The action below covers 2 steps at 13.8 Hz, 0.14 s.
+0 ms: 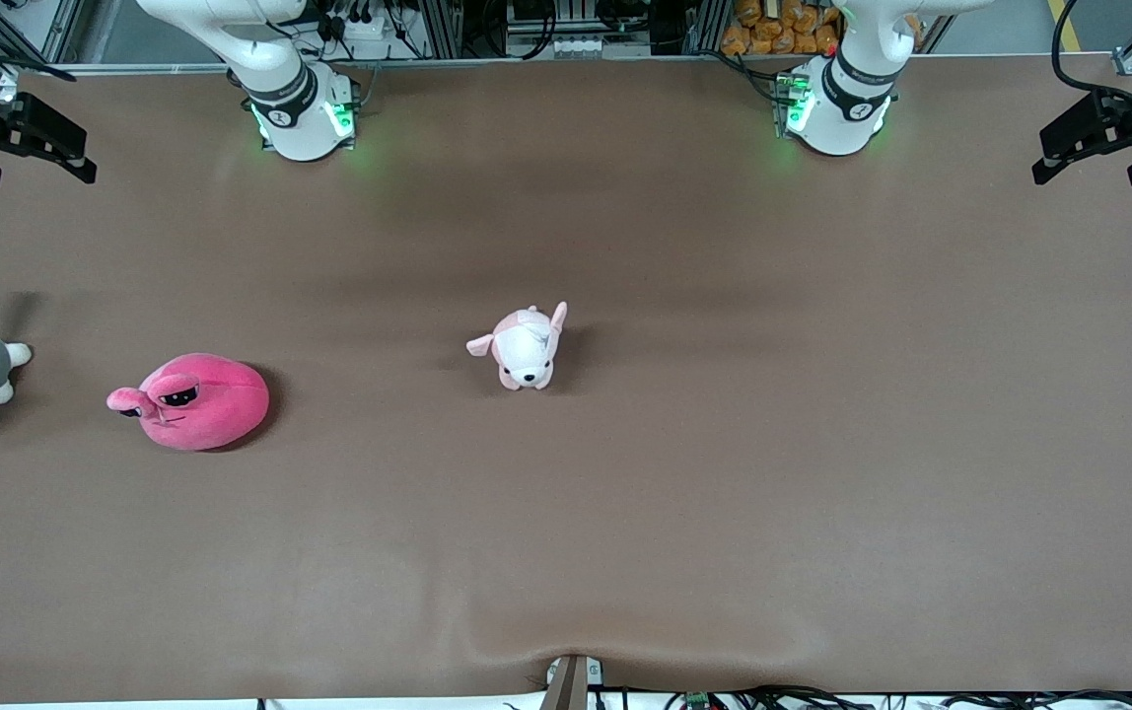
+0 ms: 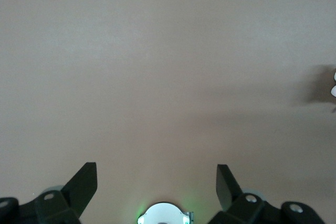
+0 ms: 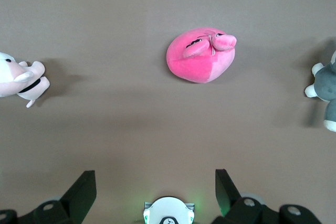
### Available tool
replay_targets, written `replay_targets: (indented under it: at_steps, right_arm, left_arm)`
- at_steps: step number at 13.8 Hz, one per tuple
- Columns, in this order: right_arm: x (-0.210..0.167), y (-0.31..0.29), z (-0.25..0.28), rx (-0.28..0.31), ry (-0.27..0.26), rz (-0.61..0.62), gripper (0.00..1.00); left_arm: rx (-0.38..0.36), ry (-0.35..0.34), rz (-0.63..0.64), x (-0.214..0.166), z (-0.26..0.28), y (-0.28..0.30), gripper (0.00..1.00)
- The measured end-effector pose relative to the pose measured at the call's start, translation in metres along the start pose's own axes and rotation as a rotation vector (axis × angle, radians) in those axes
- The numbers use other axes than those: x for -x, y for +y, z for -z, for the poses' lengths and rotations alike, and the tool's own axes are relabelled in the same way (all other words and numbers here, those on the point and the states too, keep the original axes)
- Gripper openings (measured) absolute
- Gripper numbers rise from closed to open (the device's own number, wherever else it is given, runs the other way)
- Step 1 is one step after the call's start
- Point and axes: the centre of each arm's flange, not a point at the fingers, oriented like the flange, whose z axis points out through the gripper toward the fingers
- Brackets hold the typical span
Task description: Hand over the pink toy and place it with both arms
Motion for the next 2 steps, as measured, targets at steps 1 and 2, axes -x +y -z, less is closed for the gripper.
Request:
replay_targets:
  at_steps: [1, 2]
  right_arm:
    - [0.0, 0.001, 0.0, 0.0, 0.0, -0.002, 1.0]
    - [0.0, 0.0027, 0.0, 0.0, 0.0, -0.005, 1.0]
  left_arm:
    - [0.0, -0.002, 0.0, 0.0002, -0.0002, 0.0, 1.0]
    - [0.0, -0.004, 0.0, 0.0004, -0.0003, 0.0, 1.0]
